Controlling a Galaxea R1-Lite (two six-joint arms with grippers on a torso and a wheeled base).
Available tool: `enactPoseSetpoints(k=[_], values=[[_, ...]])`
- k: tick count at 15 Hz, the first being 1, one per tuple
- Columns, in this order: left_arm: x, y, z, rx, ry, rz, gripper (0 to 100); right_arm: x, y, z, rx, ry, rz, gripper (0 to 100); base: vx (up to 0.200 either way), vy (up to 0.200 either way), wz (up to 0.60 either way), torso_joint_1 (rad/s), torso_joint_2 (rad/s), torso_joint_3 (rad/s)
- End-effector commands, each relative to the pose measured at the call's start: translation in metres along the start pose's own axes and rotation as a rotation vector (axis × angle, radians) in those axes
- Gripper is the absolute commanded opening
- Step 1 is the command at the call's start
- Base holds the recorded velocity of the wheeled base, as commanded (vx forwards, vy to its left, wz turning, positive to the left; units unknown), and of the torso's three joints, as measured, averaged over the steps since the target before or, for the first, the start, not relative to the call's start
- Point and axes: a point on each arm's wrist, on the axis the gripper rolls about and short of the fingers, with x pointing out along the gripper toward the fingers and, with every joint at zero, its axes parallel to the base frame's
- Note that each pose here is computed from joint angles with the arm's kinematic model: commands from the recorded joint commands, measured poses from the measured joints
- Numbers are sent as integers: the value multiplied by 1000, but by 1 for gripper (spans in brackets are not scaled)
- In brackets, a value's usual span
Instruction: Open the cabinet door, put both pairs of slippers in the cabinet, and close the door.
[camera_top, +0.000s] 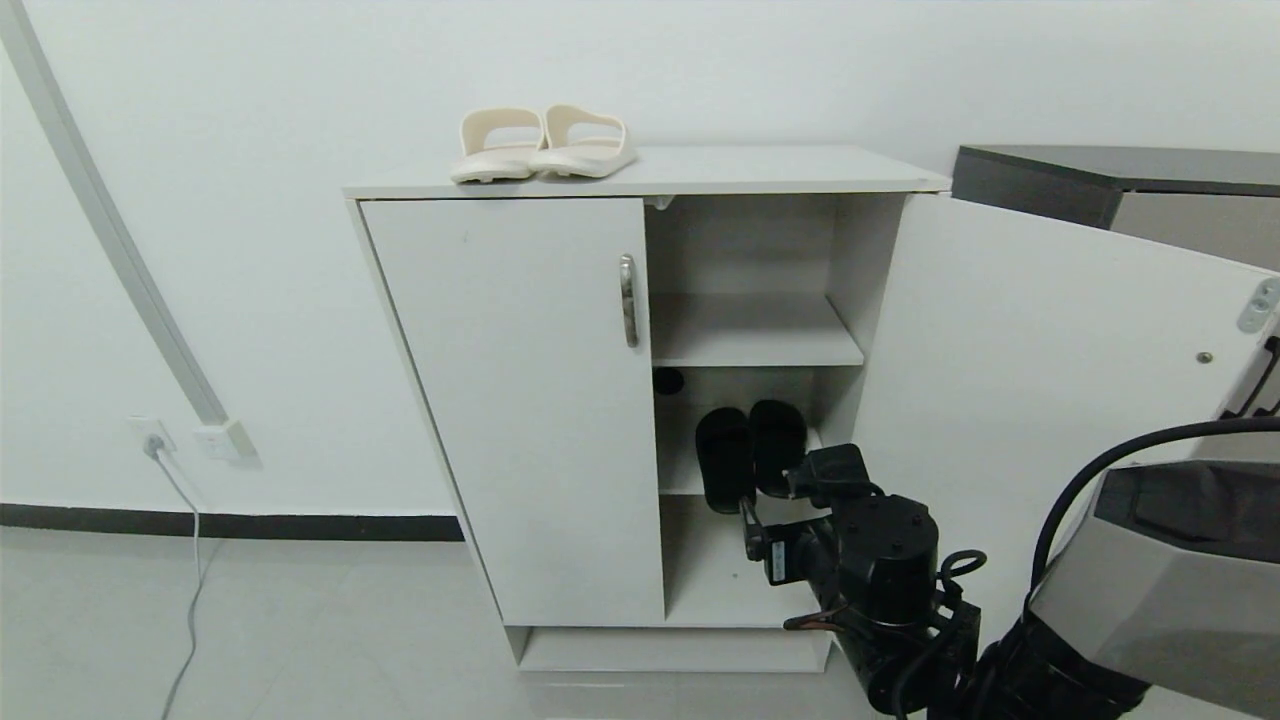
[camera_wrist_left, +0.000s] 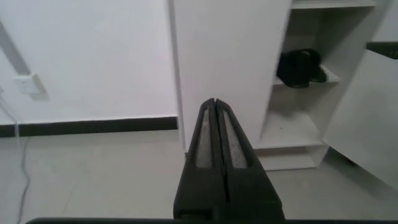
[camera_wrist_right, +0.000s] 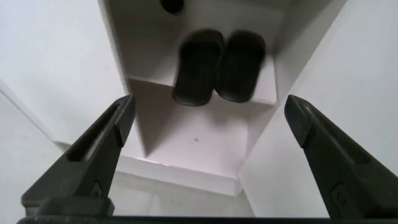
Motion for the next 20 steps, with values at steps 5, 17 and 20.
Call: enactPoseSetpoints(k=[5,17,20], values=[[0,0,0,0,-1,0,0,-2,1,-2,-2,2,8,100,0,200,0,4,2,2],[0,0,0,0,-1,0,0,-4,-1,-3,8,-12,5,100,0,167,0,1,3,2],[0,0,0,-1,-1,0,0,0,-5,-2,21,-40,-6,100,0,0,0,0,0,0]])
